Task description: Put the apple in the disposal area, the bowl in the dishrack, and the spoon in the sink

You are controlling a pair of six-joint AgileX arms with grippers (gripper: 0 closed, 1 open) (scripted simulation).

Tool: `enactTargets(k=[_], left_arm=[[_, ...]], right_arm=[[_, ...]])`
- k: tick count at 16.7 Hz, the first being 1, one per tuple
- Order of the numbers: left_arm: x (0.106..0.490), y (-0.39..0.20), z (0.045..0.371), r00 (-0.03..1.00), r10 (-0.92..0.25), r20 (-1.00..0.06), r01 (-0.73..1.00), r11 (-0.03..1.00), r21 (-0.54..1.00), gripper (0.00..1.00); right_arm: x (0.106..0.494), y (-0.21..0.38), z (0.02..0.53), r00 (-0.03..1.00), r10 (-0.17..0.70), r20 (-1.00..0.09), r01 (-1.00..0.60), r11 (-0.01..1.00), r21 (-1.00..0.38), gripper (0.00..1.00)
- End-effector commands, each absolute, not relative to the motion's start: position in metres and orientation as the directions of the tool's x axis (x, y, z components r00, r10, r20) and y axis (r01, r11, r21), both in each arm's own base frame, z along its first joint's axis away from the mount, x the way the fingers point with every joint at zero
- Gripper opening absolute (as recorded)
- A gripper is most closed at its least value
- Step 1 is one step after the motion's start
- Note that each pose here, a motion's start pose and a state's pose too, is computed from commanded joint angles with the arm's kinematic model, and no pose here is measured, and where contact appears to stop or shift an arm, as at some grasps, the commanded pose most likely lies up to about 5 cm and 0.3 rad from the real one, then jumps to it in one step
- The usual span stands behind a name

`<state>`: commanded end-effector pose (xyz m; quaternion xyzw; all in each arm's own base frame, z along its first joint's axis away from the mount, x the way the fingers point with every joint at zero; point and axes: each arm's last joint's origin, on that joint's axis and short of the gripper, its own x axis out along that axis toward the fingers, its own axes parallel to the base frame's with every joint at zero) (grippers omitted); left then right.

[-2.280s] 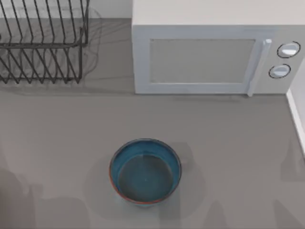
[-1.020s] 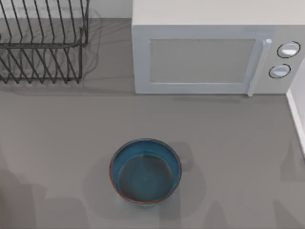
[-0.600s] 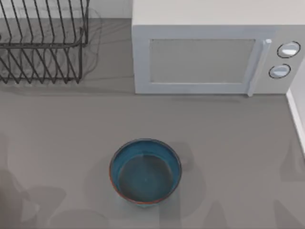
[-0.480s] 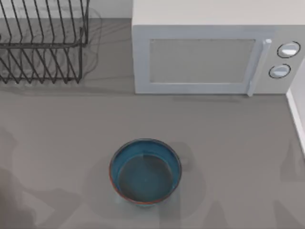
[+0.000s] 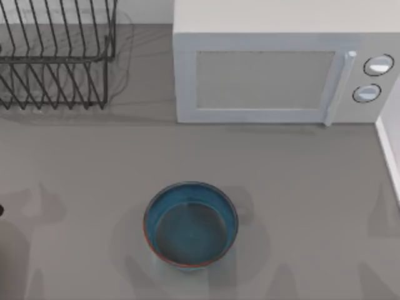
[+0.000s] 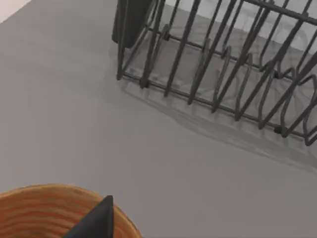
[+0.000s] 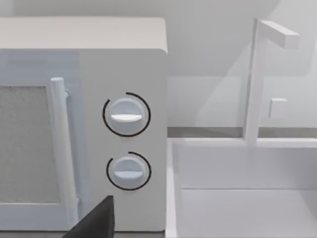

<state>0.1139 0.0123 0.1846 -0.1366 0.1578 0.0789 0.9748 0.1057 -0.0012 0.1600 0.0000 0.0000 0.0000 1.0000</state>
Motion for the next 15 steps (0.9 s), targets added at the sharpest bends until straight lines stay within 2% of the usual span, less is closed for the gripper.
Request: enactTargets(k=[3, 6, 12, 15], left_arm=[[0.107, 0.004, 0.17, 0.992, 0.046, -0.115, -0.056, 0.994, -0.092, 1.0], [0.106, -0.001, 0.161, 1.0, 0.005, -0.011, -0.005, 1.0, -0.009, 1.0], [0.106, -0.001, 0.161, 1.0, 0.004, -0.003, -0.004, 1.0, -0.002, 1.0], [0.106, -0.001, 0.17, 0.999, 0.005, -0.051, -0.007, 0.999, -0.04, 1.0]], right_arm=[[0.106, -0.001, 0.16, 1.0, 0.0, 0.0, 0.0, 1.0, 0.0, 1.0], [0.106, -0.001, 0.16, 1.0, 0.0, 0.0, 0.0, 1.0, 0.0, 1.0], [0.106, -0.001, 0.16, 1.0, 0.0, 0.0, 0.0, 1.0, 0.0, 1.0], [0.106, -0.001, 0.16, 1.0, 0.0, 0.0, 0.0, 1.0, 0.0, 1.0]])
